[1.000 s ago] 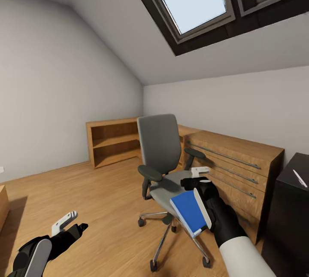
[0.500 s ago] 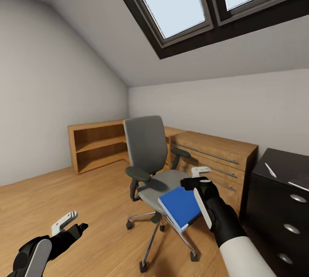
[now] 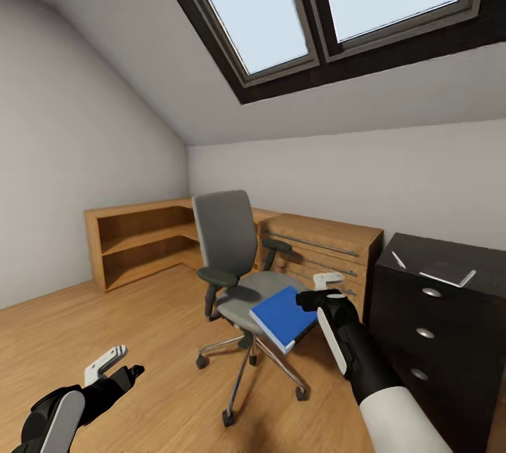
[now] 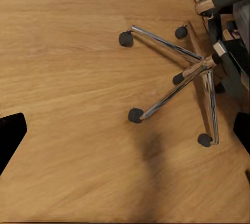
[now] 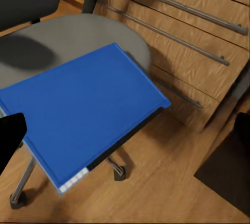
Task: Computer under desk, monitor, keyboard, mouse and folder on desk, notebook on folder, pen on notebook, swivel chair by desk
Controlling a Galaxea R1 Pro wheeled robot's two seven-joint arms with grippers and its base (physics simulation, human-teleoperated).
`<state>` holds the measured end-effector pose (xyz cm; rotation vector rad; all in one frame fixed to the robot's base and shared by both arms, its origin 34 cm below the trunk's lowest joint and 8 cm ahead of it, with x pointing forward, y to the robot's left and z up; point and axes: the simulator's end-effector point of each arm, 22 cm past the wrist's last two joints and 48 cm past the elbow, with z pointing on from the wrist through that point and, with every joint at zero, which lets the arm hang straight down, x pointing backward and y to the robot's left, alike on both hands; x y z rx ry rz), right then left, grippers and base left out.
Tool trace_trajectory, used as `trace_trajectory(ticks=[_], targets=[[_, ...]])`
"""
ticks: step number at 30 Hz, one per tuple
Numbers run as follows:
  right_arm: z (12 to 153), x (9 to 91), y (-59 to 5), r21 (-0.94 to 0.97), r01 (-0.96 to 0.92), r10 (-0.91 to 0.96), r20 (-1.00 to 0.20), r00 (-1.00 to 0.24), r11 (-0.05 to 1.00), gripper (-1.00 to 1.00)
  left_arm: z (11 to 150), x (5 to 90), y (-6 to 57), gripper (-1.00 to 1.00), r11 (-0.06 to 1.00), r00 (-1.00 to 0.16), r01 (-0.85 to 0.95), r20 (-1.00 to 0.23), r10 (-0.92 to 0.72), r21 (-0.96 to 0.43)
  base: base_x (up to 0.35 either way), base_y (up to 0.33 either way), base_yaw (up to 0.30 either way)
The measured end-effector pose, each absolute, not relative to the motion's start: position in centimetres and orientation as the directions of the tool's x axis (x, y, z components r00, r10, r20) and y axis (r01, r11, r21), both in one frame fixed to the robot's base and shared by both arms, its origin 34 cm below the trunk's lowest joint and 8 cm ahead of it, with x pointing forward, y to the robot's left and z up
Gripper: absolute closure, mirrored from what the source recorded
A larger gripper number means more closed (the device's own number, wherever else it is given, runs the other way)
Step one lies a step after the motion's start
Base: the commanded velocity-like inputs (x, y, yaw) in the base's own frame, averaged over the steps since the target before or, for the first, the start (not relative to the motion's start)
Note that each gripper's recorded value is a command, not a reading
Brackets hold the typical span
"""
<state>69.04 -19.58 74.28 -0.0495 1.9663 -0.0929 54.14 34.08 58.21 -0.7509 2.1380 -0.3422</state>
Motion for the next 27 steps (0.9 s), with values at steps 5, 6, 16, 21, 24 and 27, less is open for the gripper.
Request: trace_trajectory(ticks=[5,6,16,21,24,27], targets=[[74.6,69.0,-19.5,-0.088,0.008,-0.078,-0.921,-0.383,0.996,-1.0,58.4,54.1,34.1,-1.0,0.785,-0.479,-0.393,-0.622,-0.62,-0.479,-0.278,0.197,-0.253],[74.6,68.9,-19.5,-0.088,0.008,-0.078,-0.921,-0.382,0.996,-1.0,58.5,54.1,34.1,-1.0,0.785,-0.478,-0.393,-0.622,-0.62,-0.48,-0.283,0.189,-0.253],[74.1,69.0,-19.6,-0.101,0.02,-0.085,-0.916,-0.391,0.995,-1.0,58.3,54.1,34.1,-1.0,0.785,-0.482,-0.394,-0.62,-0.619,-0.478,-0.161,0.06,-0.124],[73.8,69.0,-20.4,-0.118,0.067,-0.082,-0.913,-0.399,0.991,-1.0,58.0,54.1,34.1,-1.0,0.785,-0.486,-0.397,-0.616,-0.619,-0.476,-0.013,0.002,-0.011],[73.6,69.0,-20.4,-0.119,0.073,-0.08,-0.912,-0.402,0.99,-1.0,57.8,54.1,34.0,-1.0,0.785,-0.489,-0.399,-0.614,-0.62,-0.474,-0.004,0.001,-0.003],[73.3,69.1,-20.3,-0.119,0.077,-0.078,-0.91,-0.406,0.99,-1.0,57.6,54.1,34.0,-1.0,0.785,-0.492,-0.402,-0.611,-0.62,-0.472,-0.002,0.0,-0.001]])
